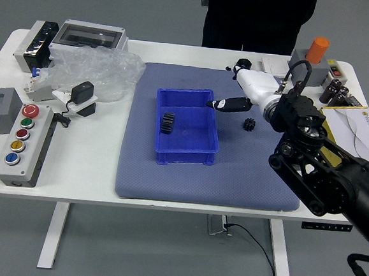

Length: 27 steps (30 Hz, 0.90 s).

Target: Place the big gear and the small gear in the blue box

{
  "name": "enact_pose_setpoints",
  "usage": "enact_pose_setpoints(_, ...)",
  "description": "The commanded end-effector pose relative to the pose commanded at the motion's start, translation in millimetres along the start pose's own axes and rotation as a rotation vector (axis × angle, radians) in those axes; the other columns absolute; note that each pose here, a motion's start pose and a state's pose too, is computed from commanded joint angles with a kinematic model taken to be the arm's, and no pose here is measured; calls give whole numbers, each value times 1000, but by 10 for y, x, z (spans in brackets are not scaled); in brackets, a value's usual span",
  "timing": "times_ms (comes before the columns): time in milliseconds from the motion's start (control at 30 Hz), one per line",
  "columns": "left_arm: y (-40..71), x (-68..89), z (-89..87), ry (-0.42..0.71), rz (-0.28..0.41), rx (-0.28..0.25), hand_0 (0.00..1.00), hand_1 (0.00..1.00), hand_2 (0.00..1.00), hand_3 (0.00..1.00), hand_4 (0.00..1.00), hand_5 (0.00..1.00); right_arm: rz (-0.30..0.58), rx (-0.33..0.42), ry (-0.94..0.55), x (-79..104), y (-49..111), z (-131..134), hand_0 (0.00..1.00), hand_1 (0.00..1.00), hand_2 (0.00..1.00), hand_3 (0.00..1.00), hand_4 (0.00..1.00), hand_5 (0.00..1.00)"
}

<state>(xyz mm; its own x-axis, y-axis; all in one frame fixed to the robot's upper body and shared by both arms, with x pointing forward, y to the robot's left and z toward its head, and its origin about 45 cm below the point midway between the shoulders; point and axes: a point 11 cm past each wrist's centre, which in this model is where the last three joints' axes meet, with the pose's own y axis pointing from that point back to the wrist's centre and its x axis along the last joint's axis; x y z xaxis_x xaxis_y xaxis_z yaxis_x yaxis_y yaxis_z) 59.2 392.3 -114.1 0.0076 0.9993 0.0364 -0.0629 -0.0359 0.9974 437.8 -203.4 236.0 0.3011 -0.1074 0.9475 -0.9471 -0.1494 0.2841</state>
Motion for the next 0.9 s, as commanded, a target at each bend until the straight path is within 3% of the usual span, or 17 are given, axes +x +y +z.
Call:
enact_pose_setpoints(33,0,0,2,0,0,0,842,806,813,849,706,276,-11,-8,11,-31,-19,54,740,675,773,862,909,585)
enact_pose_setpoints(67,0,-1,3,0,0,0,842,805,813,848,705,275,-20,-14,19,-56,-34,98,724,656,749,821,860,487)
enact_pose_setpoints(233,0,2,-5,-1,0,2,842,805,813,848,705,275,-55,-39,40,-170,-113,305,724,656,749,821,860,487)
enact_pose_setpoints(267,1,4,-7,-1,1,2,842,805,812,847,707,274,-60,-44,40,-191,-129,343,704,631,723,759,842,452)
enact_pose_setpoints(433,1,7,-8,-2,1,3,842,805,812,847,707,274,-83,-74,43,-288,-192,498,704,631,723,759,842,452)
enact_pose_setpoints(467,1,5,-6,-3,1,2,842,805,813,848,708,273,-88,-80,46,-309,-203,522,675,590,701,700,824,426)
enact_pose_setpoints(900,-2,-4,-12,-6,-1,4,842,805,812,847,711,274,-112,-110,91,-498,-255,650,659,576,686,685,808,395)
